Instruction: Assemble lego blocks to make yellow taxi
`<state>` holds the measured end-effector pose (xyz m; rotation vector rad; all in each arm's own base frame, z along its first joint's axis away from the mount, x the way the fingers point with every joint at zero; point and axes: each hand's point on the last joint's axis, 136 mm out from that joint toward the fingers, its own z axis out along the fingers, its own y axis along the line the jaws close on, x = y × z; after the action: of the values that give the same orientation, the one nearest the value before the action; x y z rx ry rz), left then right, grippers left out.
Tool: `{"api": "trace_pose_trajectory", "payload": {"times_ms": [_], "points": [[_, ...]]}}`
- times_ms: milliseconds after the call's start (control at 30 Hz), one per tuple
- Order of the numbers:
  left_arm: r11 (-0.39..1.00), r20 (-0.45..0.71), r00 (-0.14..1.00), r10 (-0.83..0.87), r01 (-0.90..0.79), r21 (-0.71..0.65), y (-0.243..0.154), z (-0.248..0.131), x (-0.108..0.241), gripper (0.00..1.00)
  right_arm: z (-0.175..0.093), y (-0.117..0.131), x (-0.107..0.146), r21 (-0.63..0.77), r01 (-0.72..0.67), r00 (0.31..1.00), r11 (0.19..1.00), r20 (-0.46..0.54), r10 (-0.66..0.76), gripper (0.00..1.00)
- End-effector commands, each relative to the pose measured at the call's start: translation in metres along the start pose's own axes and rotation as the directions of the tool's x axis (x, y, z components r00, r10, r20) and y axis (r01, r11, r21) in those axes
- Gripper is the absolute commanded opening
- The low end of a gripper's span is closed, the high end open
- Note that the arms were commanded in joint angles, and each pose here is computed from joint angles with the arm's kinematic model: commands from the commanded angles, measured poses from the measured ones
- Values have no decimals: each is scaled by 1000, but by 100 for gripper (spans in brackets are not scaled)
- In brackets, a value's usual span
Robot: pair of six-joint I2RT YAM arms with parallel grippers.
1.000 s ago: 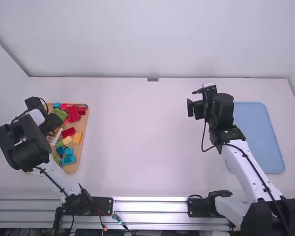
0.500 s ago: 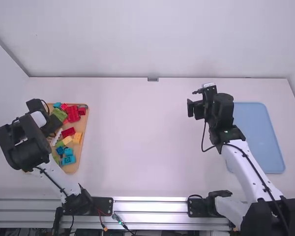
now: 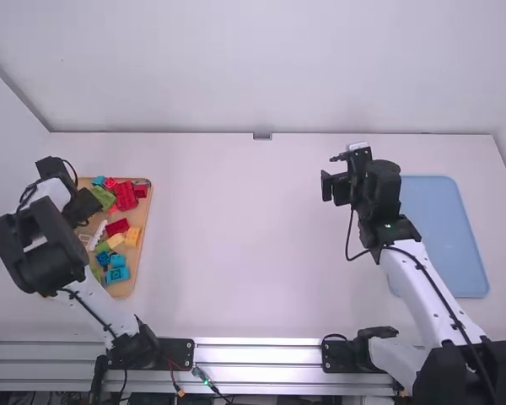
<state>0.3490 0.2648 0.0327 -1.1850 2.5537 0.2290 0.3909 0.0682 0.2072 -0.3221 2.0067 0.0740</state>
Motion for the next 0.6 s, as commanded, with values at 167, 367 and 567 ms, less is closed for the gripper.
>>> {"api": "trace_pose_trajectory", "payload": {"times_ms": [167,367,567], "points": [[987,155,976,153,-157,19,-46,-81,-3,32,-1,-1,-15,-2,-4,1000,1000,27,4,99],[666,275,673,686,-734,136,-152,-132,86,13,-1,0,-10,-4,-5,1000,1000,6,5,99],[137,378,211,901,-967,212,-229,-159,212,19,-1,0,-10,-4,-5,1000,1000,6,5,99]]}}
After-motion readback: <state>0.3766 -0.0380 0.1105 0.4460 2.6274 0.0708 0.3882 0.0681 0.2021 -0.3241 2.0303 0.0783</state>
